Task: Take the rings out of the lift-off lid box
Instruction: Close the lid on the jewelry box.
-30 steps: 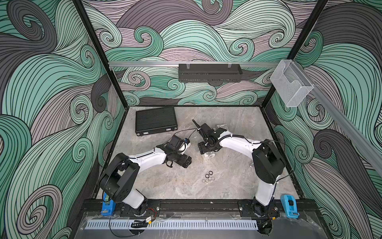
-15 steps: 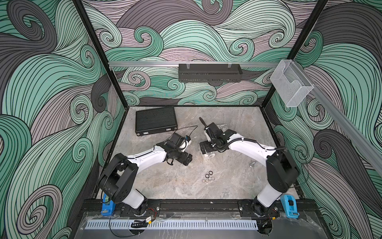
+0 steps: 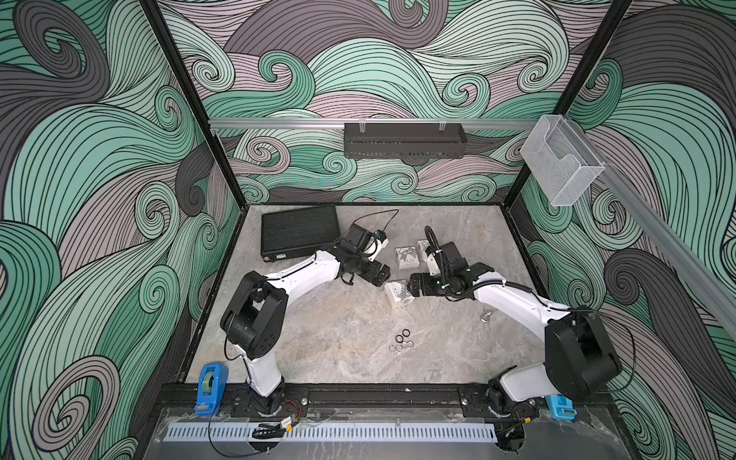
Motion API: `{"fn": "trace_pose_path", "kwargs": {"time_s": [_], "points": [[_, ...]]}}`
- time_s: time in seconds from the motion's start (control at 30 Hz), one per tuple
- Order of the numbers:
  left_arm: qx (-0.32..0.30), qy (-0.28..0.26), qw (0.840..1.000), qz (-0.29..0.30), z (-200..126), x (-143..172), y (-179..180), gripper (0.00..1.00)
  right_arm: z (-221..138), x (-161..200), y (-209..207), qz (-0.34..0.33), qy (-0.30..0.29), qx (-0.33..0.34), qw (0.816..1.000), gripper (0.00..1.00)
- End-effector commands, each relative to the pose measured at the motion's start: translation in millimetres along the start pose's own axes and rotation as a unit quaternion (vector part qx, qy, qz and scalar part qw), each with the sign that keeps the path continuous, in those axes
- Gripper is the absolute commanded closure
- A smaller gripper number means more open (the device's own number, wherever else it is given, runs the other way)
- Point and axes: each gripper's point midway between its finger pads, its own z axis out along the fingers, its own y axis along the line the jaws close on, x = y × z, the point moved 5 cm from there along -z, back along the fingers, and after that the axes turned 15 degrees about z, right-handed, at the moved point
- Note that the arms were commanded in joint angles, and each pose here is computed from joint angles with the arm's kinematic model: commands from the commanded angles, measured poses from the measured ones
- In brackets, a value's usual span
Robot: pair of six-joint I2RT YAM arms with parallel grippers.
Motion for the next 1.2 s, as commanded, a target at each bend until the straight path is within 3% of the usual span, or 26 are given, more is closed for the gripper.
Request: {"fn": "trace_pose_path", "kwargs": {"time_s": [0.0,0.37,1.17], "points": [[0.031,0.030,0.999,0.014,10,4,-14,0.03,8,0,3,0.004,0.005,-0.020,1.000,0.00],[0.048,0.051,0.997,0.016,29,9,-24,0.03,18,-2,5,0.001,0.012,-0.024,1.000,0.00],[0.038,0.088,0.995,-0.003,39,41,-25,0.03,27,4,4,-0.003,0.036,-0.006,0.999,0.00]]}}
